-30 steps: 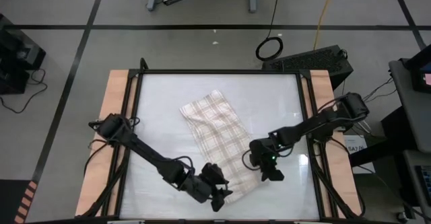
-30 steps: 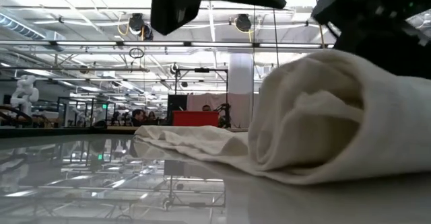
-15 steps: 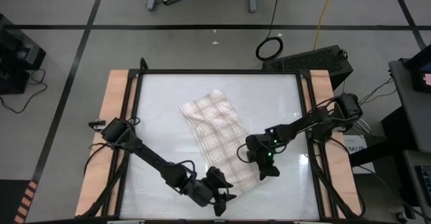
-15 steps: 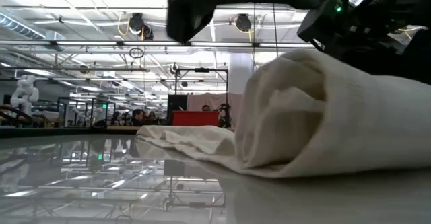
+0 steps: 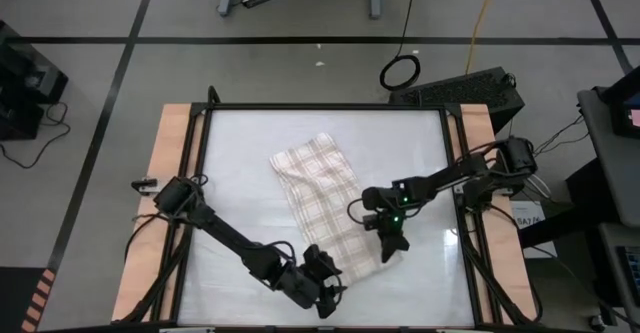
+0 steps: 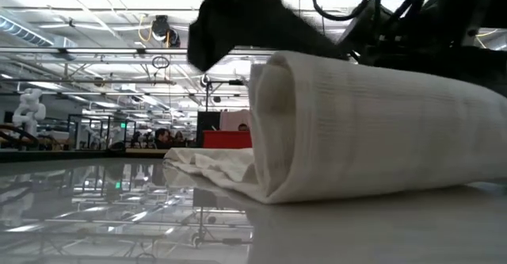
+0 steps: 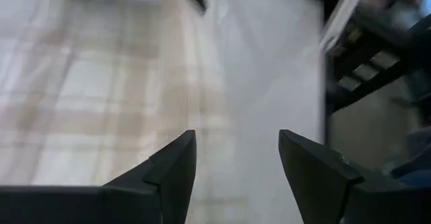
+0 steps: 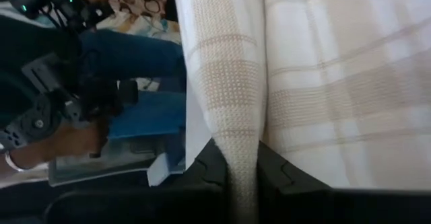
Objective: Roll towel
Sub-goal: Roll the white-brown patterned towel
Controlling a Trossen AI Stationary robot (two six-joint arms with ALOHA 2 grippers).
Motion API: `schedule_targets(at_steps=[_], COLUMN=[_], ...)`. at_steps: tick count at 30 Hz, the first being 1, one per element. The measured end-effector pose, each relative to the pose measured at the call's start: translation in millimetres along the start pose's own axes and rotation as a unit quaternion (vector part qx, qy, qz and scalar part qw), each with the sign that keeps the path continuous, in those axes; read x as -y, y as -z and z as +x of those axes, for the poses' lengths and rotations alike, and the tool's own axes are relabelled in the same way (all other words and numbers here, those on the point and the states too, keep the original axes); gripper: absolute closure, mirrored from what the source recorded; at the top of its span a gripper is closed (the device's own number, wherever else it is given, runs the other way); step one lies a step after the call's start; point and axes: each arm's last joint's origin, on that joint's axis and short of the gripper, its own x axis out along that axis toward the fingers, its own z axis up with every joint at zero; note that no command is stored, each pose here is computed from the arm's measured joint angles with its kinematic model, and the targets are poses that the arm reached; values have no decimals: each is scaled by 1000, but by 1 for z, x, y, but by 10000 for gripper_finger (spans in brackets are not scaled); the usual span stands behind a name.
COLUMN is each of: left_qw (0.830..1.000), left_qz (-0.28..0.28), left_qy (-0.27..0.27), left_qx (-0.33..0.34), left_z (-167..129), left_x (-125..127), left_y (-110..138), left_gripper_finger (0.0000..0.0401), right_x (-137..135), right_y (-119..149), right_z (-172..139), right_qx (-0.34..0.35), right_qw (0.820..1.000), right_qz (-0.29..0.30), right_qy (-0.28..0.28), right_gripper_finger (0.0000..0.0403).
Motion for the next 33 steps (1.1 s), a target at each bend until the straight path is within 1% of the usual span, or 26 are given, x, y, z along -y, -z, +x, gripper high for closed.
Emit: schedule_targets(at_steps=[2,7,11,14,17,19,22,25,28,31,33], left_qw=[1000,1000,1000,1000,999,999,997,997,997,997,997], left_qz=[9,23,18,0,-26,-33,-28,-30,-23,-7,-3], left_qy=[-10,-15,-16,-24,-4,3,12,18,10,-1,-1], left_qx=[-8,0,-6,-9,-21,-39,-65,-68,-77,-82,-82], left_z=[2,4,8,12,14,19,23,24,25,26,26], left_x=[-3,-7,-14,-22,-24,-27,-29,-27,-28,-30,-30], left_y=[2,-5,-10,-14,-19,-16,-9,-7,-2,1,1], left_gripper_finger=[186,186,177,147,104,80,67,81,115,171,226], right_x=[2,4,4,4,4,4,4,4,5,5,6], right_y=[-1,-3,-3,-3,-3,-3,-3,-3,-3,-3,-3], right_z=[-3,-7,-7,-7,-7,-7,-7,-7,-7,-7,-7], right_qx=[5,13,14,14,14,14,15,15,16,20,27], right_qw=[1000,1000,1000,1000,999,999,999,999,999,999,998], right_qz=[10,19,19,28,32,32,36,43,45,48,52], right_qy=[1,3,4,4,5,5,5,6,7,15,25], right_gripper_finger=[383,383,383,383,383,383,383,383,383,383,381])
